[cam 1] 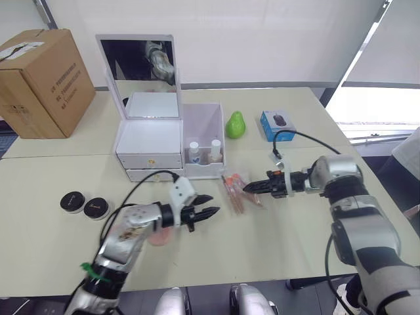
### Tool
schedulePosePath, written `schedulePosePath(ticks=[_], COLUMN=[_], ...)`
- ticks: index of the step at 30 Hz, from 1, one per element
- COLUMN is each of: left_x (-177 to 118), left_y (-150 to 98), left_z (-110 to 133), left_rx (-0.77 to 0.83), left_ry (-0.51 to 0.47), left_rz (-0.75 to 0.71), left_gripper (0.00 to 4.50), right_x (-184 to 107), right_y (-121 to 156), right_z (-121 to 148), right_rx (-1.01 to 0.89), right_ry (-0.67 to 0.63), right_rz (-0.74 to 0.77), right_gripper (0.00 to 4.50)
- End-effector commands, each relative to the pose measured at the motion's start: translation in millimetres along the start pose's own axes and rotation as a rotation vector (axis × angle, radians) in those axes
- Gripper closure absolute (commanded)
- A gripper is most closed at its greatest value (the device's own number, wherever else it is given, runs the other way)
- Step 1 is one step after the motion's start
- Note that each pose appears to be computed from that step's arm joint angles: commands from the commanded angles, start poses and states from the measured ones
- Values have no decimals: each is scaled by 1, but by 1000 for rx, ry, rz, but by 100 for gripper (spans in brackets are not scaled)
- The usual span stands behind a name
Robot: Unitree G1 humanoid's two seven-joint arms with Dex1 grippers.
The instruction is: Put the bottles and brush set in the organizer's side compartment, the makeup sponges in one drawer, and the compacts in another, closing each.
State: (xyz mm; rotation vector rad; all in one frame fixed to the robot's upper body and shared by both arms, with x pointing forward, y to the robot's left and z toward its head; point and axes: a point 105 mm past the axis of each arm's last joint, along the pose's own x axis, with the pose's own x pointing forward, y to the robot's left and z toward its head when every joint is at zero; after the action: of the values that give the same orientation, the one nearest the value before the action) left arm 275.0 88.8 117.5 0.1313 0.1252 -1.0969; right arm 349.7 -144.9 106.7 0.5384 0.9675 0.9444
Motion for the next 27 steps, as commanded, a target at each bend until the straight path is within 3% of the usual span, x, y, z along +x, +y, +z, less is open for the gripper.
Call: schedulePosePath(ticks=[1,4,5,9,12,20,27], left_x=[-22,-39,-41,-39,-32,-30,-37], left_y=[-14,-18,-17,-8,-3,21,33], left_z=[27,42,45,55,62,74,82], left_rx=[-5,-32,-31,-34,-30,63,146], left_ry=[-70,-112,-120,-188,-245,-316,-331], left_rz=[-31,36,75,258,355,592,694], left_gripper=[104,13,3,3,3,3,3], right_x=[-15,-29,-32,-34,-24,15,41], right_y=[33,69,83,128,144,143,125], right_z=[5,12,20,59,95,157,170], right_rx=[-109,-232,-280,-433,-515,-670,-729], right_ry=[-43,-130,-187,-442,-646,-881,-880], right_rz=[109,212,250,311,248,80,-19], right_gripper=[442,442,442,442,442,442,442])
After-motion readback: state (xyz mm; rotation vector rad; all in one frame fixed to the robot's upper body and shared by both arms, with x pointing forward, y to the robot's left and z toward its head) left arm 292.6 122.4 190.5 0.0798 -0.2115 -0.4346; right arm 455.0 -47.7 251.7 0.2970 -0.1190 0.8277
